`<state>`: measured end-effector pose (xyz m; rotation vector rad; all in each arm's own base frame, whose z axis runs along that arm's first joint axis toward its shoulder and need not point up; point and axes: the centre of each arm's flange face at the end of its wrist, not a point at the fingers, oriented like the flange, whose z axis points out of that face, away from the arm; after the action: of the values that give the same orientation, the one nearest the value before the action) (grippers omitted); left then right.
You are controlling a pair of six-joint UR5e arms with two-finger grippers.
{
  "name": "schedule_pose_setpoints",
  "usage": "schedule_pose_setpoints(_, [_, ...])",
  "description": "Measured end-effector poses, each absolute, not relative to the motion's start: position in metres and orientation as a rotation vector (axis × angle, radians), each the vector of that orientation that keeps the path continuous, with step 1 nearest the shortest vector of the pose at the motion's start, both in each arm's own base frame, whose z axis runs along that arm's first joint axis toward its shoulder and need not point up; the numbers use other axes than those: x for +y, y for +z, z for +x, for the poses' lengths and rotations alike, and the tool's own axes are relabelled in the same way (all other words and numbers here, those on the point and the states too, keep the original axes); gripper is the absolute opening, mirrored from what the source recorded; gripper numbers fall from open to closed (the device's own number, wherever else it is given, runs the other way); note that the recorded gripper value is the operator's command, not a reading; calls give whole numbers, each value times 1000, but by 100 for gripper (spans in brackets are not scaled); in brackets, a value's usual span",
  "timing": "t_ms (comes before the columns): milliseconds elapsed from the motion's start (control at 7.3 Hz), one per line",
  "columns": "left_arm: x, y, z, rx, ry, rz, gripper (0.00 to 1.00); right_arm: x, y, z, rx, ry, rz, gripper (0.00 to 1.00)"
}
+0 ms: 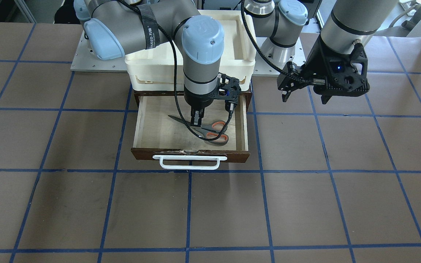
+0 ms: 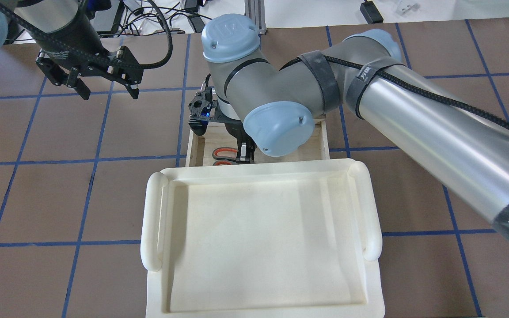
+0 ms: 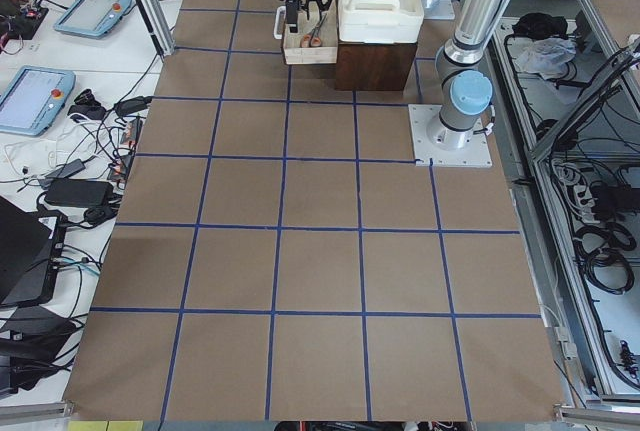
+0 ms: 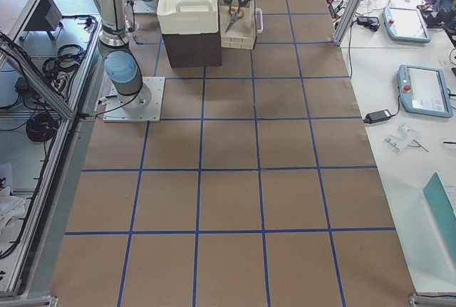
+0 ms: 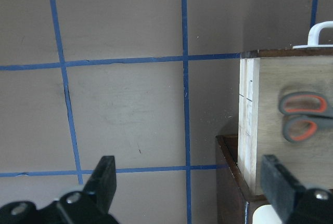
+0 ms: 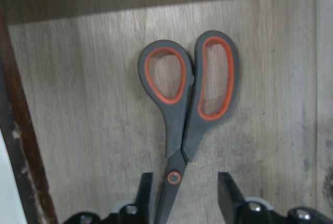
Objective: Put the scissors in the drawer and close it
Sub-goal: 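Raise the right gripper out of the drawer while the left arm reaches toward the drawer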
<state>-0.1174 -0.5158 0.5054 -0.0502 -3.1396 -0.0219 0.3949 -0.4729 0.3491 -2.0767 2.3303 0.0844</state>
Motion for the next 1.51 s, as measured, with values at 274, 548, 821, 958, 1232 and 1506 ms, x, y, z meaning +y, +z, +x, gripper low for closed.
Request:
schedule_pose_setpoints(274, [-514, 508, -123, -3139, -16, -55, 100, -478, 373, 379, 2376, 17, -2043, 100])
schedule_pose_setpoints(548, [-512, 515, -133, -3137, 11, -76, 100, -491, 427, 316, 2528, -67, -1881, 100])
schedule_pose_setpoints(821, [-524, 507, -156, -3132, 60, -134, 100, -491, 476, 235, 2728, -105, -1596, 100])
schedule_pose_setpoints(958, [-535, 497, -170, -3130, 90, -153, 100, -486, 494, 206, 2831, -112, -1409, 100])
schedule_pose_setpoints(1232, [-560, 466, -208, -3129, 151, -125, 100, -470, 517, 170, 3010, -101, -944, 100])
schedule_pose_setpoints(1506, [-589, 438, -251, -3121, 191, -65, 100, -452, 540, 160, 3088, -157, -609, 100])
